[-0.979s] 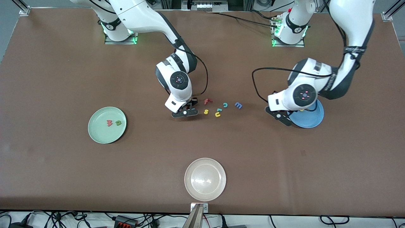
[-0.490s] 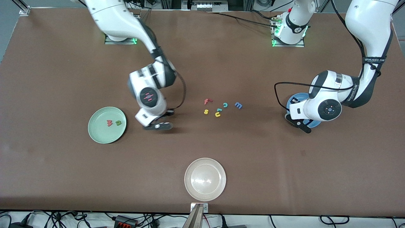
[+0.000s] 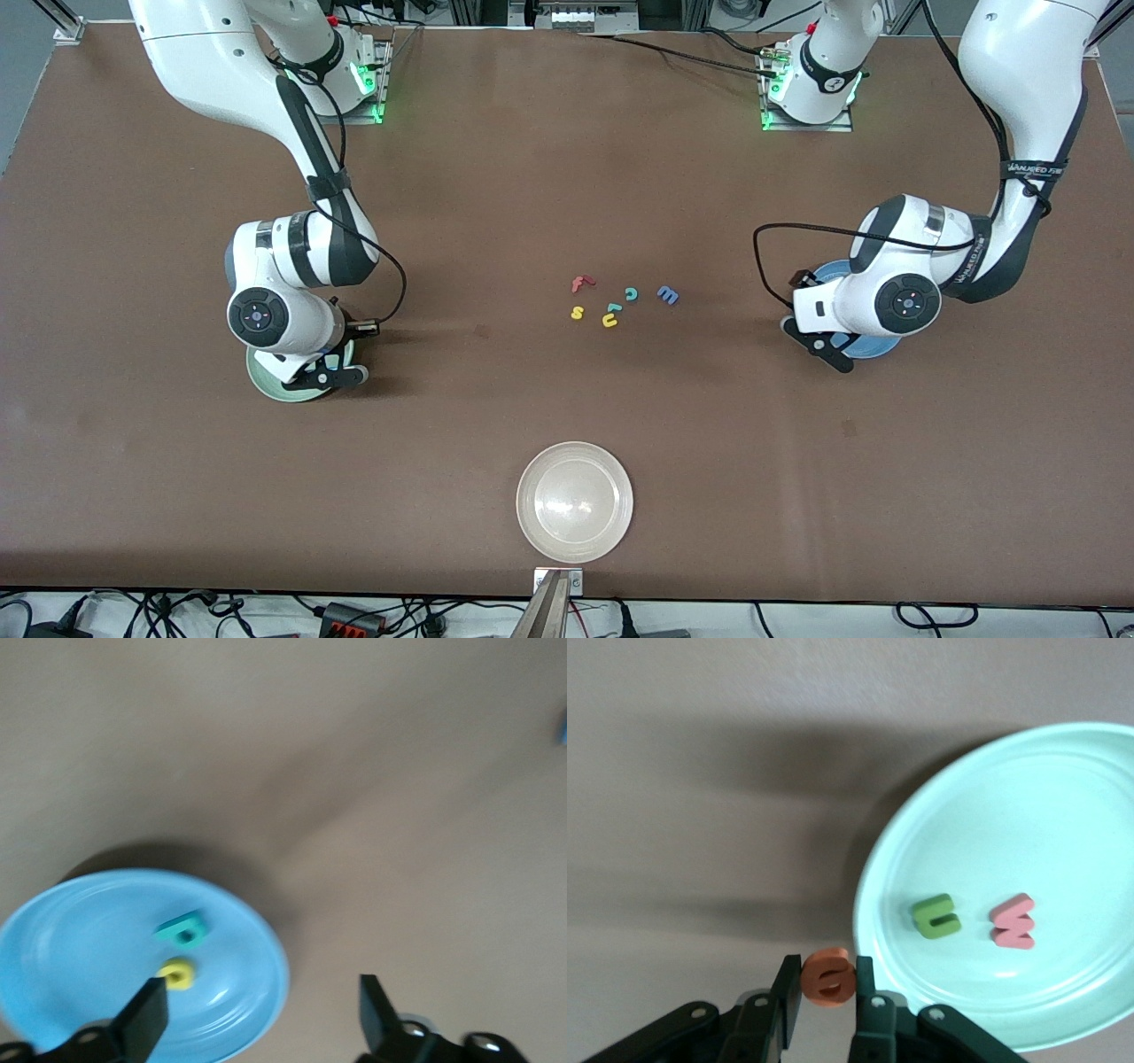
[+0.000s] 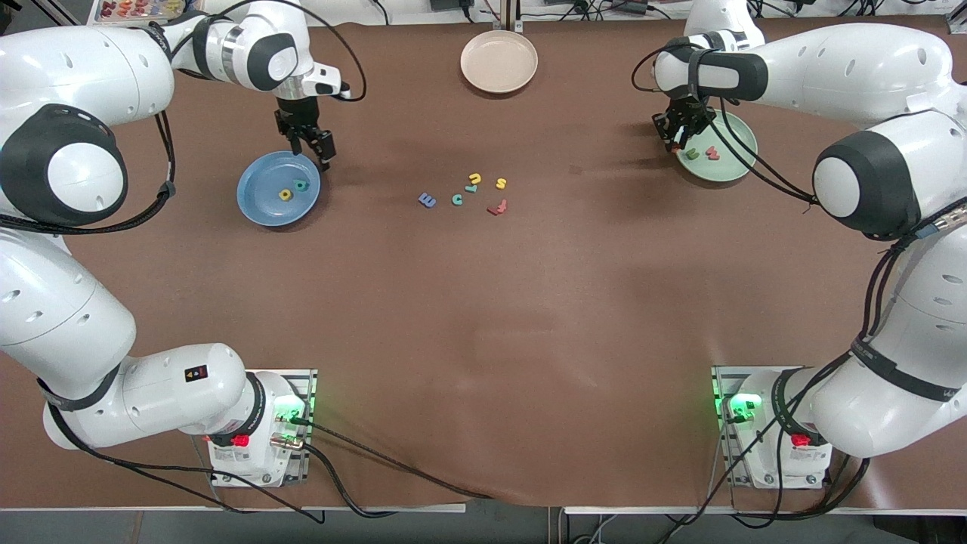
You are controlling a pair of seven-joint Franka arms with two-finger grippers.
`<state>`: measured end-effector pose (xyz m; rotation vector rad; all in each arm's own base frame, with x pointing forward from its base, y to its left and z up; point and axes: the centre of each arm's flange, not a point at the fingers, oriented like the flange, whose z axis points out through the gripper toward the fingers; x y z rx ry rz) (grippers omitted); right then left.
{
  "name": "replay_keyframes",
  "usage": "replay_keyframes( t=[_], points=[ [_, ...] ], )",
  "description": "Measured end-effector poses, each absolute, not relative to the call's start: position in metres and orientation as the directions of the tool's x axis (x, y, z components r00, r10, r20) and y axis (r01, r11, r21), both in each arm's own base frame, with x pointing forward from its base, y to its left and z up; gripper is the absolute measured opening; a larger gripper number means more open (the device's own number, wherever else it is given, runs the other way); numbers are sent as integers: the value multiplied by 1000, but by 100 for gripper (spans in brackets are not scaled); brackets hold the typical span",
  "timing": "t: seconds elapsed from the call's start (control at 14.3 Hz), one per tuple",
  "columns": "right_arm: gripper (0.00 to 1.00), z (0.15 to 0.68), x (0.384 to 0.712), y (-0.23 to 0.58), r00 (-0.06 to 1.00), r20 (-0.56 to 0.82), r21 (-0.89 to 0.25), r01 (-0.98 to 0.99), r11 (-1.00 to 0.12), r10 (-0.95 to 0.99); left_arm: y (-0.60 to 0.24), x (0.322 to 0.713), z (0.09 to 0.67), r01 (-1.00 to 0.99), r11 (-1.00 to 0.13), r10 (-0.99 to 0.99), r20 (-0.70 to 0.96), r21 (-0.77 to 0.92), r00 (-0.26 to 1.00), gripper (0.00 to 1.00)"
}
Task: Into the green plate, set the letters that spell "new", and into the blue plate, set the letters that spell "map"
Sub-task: 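Drop the cyan p on the blue plate while the right gripper carries the 6, then release the 6 on the green plate while the left gripper grasps blue e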
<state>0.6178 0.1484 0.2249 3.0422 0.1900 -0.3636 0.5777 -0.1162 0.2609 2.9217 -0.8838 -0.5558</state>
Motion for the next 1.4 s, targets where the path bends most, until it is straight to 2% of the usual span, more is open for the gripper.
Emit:
replay_keyframes(
  t=[0.42,0.7,0.84,1.05,1.4],
  points=[
    [29,211,609,105,951,-284,57,147,-987,126,-233,554,255,-293,-953,-303,-270,80,914,100],
    [29,213,607,87,947,-290,48,157,-986,137,-244,551,235,-40,-999,-45,-294,24,955,100],
    [29,209,605,76,943,-299,41,165,-985,146,-260,544,227,137,-990,138,-296,-25,945,100],
    [29,199,603,68,939,-310,39,171,-984,151,-303,527,207,407,-910,412,-274,-78,869,100],
    [29,187,601,68,936,-317,44,174,-984,152,-322,504,163,516,-850,522,-298,-106,799,100]
  ],
)
